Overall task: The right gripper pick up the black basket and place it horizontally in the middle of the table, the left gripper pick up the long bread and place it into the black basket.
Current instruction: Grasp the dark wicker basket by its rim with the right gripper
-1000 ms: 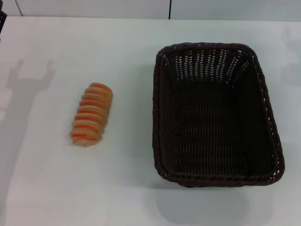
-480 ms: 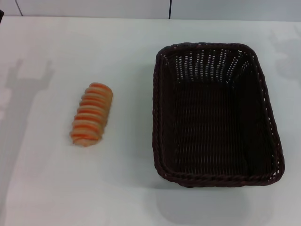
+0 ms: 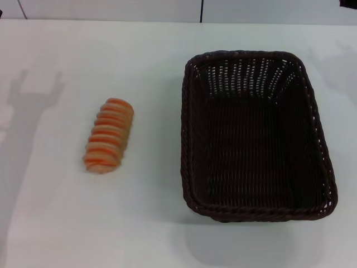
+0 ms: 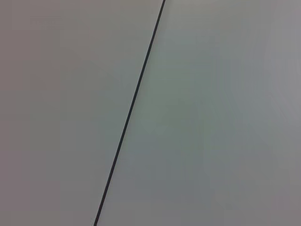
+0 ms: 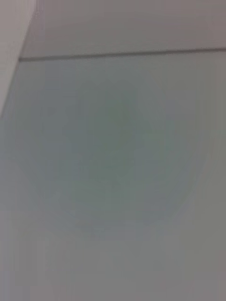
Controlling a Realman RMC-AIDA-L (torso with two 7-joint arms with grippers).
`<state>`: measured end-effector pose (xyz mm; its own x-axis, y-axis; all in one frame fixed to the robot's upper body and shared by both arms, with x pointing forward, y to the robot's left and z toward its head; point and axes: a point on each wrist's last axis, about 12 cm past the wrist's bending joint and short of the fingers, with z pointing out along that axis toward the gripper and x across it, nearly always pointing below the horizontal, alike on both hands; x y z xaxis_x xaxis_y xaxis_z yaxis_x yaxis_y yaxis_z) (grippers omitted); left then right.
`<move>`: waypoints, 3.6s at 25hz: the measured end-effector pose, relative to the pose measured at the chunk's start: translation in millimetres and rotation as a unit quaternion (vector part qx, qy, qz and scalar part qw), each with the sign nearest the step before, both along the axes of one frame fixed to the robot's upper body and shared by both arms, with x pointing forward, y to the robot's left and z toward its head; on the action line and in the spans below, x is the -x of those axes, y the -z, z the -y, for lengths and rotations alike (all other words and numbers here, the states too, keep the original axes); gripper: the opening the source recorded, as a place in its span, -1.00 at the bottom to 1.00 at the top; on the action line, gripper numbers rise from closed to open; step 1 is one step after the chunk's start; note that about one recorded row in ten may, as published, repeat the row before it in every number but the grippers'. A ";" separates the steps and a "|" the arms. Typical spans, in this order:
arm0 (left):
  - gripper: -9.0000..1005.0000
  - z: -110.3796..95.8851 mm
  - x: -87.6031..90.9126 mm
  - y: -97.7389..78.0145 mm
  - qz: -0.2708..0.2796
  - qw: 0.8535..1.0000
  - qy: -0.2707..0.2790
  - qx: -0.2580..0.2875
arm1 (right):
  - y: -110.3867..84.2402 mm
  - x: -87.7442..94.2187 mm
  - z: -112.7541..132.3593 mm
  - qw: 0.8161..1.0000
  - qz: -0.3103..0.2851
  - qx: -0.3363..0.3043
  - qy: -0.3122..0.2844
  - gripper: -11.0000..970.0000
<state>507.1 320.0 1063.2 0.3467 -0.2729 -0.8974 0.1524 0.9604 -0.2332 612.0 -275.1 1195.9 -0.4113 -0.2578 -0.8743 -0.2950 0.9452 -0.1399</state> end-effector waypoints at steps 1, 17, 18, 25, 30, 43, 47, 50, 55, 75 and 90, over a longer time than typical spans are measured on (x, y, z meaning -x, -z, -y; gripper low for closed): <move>0.72 0.1 0.2 -0.4 0.002 1.000 0.000 0.000 | -3.8 2.2 -1.2 1.000 -0.008 -0.006 -0.002 0.50; 0.72 -6.8 4.7 3.1 -0.009 1.000 -0.001 0.020 | -36.5 34.5 -26.8 0.981 -0.184 -0.054 0.014 0.50; 0.72 -8.5 4.8 3.0 -0.008 1.000 -0.004 0.023 | -36.8 35.2 -29.4 0.979 -0.194 -0.057 0.014 0.50; 0.72 -12.4 3.9 3.5 -0.014 1.000 -0.012 0.024 | -35.3 37.8 -40.6 0.965 -0.254 -0.069 0.016 0.50; 0.72 -17.0 3.1 3.5 -0.016 0.999 -0.024 0.027 | -29.2 41.1 -41.4 0.957 -0.276 -0.089 0.034 0.50; 0.71 -24.1 3.1 1.9 -0.014 0.999 -0.038 0.028 | -12.0 52.5 -54.2 0.936 -0.331 -0.105 0.053 0.50; 0.71 -25.3 2.5 1.1 -0.013 0.999 -0.039 0.024 | -8.3 54.8 -53.7 0.932 -0.341 -0.110 0.058 0.50; 0.71 -27.1 2.3 0.3 -0.011 0.999 -0.044 0.025 | -3.8 55.5 -52.5 0.928 -0.350 -0.113 0.063 0.50; 0.70 -29.6 3.6 -0.3 -0.007 0.998 -0.050 0.029 | 2.8 57.1 -52.2 0.921 -0.364 -0.126 0.062 0.50; 0.69 -30.7 5.1 -0.9 -0.004 0.998 -0.050 0.028 | 28.1 52.6 -60.4 0.910 -0.394 -0.110 0.060 0.50; 0.68 -33.6 12.8 -0.9 0.005 0.998 -0.054 0.028 | 28.8 52.9 -69.1 0.915 -0.387 -0.101 0.049 0.07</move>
<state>494.3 353.6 1064.1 0.3863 -0.2824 -0.8781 0.0507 0.9570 -0.2855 559.1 -206.0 1167.1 -0.9397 -0.0528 -0.3379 -0.1454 0.9560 0.2549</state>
